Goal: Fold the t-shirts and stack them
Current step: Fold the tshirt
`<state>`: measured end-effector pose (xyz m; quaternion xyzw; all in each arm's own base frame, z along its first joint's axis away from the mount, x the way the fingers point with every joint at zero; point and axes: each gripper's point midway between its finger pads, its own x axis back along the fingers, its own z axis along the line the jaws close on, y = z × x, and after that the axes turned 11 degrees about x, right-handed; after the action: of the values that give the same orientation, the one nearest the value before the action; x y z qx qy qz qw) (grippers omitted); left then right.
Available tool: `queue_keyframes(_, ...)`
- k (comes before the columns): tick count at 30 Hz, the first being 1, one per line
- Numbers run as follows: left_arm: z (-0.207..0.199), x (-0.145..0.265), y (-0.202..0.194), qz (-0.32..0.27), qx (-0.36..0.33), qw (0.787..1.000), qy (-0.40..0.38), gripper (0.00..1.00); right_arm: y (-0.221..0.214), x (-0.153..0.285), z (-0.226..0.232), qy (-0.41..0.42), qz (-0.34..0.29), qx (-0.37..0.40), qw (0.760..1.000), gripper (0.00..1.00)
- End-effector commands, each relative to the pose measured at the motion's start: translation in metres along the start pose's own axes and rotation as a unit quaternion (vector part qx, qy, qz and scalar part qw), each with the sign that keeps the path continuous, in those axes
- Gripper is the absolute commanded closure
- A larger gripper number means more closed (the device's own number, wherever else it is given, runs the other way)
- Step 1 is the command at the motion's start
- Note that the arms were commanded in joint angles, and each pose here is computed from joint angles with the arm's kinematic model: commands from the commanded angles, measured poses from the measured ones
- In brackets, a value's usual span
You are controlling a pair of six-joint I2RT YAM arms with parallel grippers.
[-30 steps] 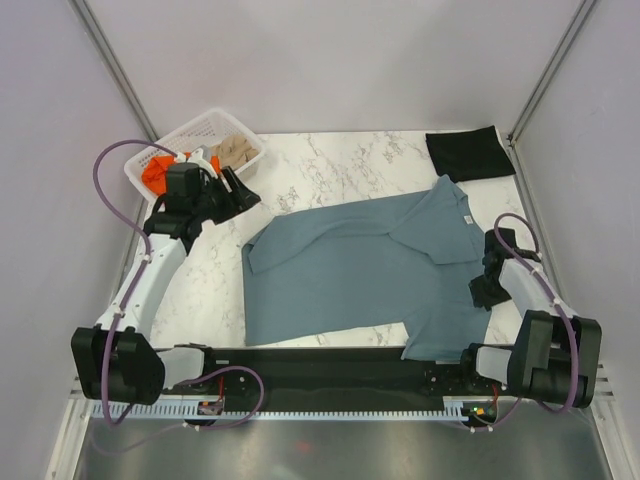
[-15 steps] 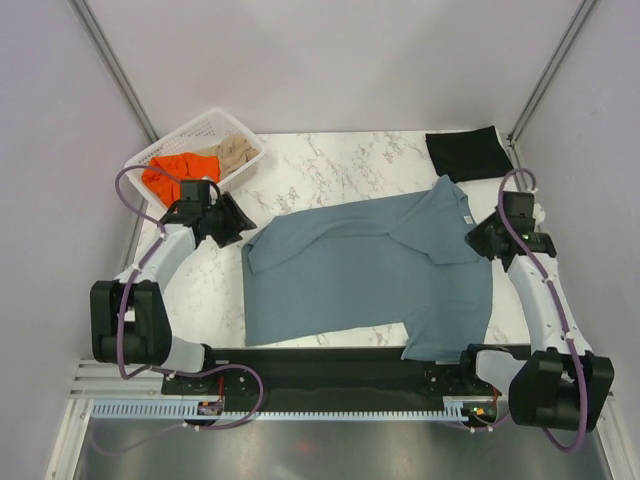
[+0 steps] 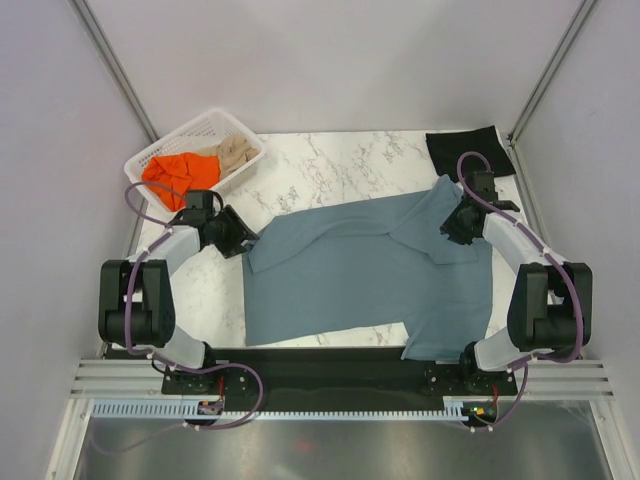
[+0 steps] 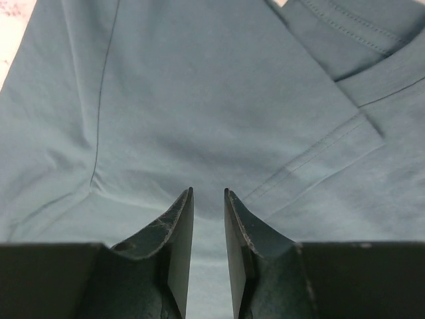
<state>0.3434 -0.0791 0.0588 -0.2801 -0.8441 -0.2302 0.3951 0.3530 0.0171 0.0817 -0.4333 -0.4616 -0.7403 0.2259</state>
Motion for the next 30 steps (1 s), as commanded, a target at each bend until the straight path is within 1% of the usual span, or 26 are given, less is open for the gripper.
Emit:
queue_keyframes(1,-0.021,-0.005,0.011,-0.017,0.006,1.000,-0.024,0.42,0.021,0.001,0.002,-0.010,-0.026,-0.014,1.000,0.67)
queue_keyframes(4,-0.023,-0.012,0.012,-0.018,0.009,1.000,-0.016,0.43,0.017,-0.002,0.004,-0.004,-0.023,-0.014,1.000,0.66)
queue_keyframes(9,-0.020,-0.023,0.014,-0.024,0.017,1.000,-0.003,0.43,0.022,0.002,0.008,0.010,-0.038,-0.015,0.999,0.65)
queue_keyframes(17,-0.032,-0.024,0.029,-0.061,0.021,0.998,-0.013,0.42,0.007,-0.008,0.022,0.046,-0.029,-0.012,0.998,0.66)
queue_keyframes(24,-0.037,-0.026,0.037,-0.077,0.024,0.997,-0.020,0.41,-0.004,-0.021,0.011,0.024,-0.018,-0.004,1.000,0.66)
queue_keyframes(30,-0.038,-0.025,0.045,-0.095,0.028,0.995,-0.015,0.42,-0.004,-0.021,0.011,0.025,-0.021,-0.004,0.999,0.67)
